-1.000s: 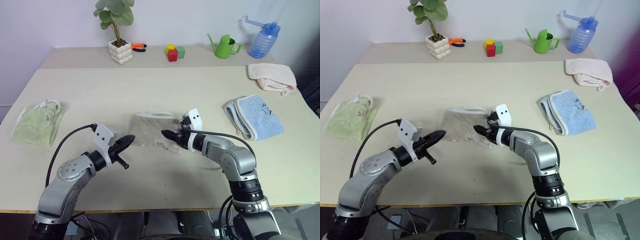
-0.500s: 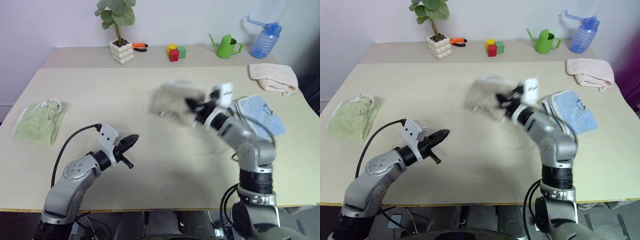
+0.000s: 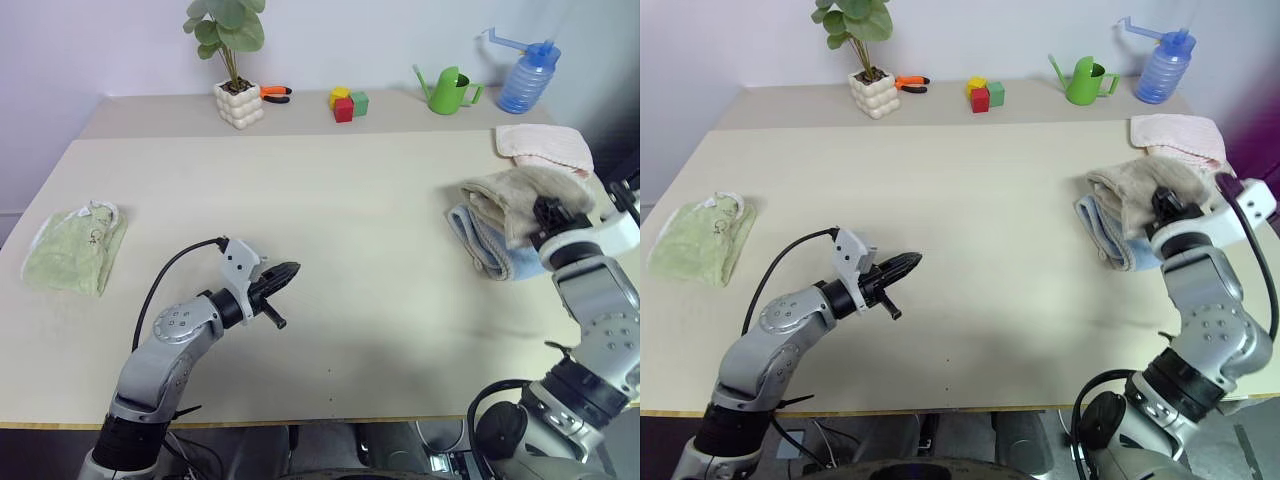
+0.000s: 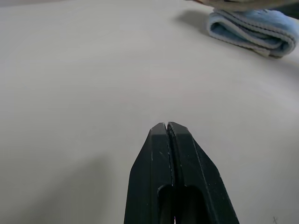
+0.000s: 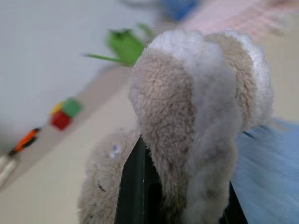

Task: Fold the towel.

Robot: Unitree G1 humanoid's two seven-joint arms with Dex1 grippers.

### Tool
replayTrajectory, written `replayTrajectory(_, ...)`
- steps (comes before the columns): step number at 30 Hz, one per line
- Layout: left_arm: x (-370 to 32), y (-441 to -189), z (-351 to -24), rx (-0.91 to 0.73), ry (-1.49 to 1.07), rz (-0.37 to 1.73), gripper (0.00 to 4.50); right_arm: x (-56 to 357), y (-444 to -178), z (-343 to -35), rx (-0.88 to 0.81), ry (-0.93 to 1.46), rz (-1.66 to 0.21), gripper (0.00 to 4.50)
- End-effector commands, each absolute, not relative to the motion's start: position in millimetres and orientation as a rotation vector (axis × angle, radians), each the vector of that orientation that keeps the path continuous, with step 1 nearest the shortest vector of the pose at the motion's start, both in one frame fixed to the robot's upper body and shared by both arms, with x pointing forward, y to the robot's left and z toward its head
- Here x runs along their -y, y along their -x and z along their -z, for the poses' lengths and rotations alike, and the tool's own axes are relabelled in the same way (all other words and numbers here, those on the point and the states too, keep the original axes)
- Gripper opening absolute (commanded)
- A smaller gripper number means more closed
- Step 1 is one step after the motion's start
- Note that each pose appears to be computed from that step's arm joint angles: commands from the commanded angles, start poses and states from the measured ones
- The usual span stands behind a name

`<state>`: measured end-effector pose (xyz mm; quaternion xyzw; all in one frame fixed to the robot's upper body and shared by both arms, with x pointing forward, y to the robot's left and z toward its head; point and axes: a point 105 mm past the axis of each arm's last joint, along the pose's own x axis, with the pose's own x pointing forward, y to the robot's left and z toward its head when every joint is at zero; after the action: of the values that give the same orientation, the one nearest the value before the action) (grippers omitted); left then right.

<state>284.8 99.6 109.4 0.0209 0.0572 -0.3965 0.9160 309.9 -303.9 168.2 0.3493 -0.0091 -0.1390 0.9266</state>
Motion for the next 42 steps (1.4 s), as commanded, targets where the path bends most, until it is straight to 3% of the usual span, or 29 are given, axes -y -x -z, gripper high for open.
replayTrajectory(1,-91,-284,-116,-0.076,-0.067,0.859,0.0,315,-295,-153,-0.024,-0.732,0.398,0.04)
replayTrajectory(4,-90,-287,-115,-0.075,-0.06,0.856,0.0,323,-290,-145,-0.057,-0.719,0.446,0.04)
replayTrajectory(5,-90,-287,-114,-0.076,-0.059,0.858,0.0,323,-290,-147,-0.041,-0.738,0.433,0.79)
replayTrajectory(8,-89,-286,-112,-0.078,-0.06,0.862,0.0,325,-289,-159,0.002,-0.71,0.409,2.03)
replayTrajectory(13,-87,-287,-110,-0.079,-0.059,0.866,0.0,351,-279,-175,0.051,-0.525,0.511,4.48)
replayTrajectory(18,-103,-308,-111,-0.041,-0.106,0.74,0.0,358,-277,-228,0.2,-0.109,0.469,4.48)
replayTrajectory(22,-127,-327,-115,0.003,-0.162,0.597,0.0,301,-300,-242,0.214,0.134,0.124,4.48)
replayTrajectory(26,-154,-330,-119,0.029,-0.201,0.51,0.0,221,-306,-218,0.13,0.25,-0.34,4.48)
replayTrajectory(31,-173,-316,-111,0.006,-0.249,0.497,0.0,183,-299,-185,0.03,0.259,-0.613,4.48)
replayTrajectory(42,-184,-298,-117,-0.004,-0.24,0.49,0.0,179,-306,-154,-0.037,0.277,-0.705,4.48)
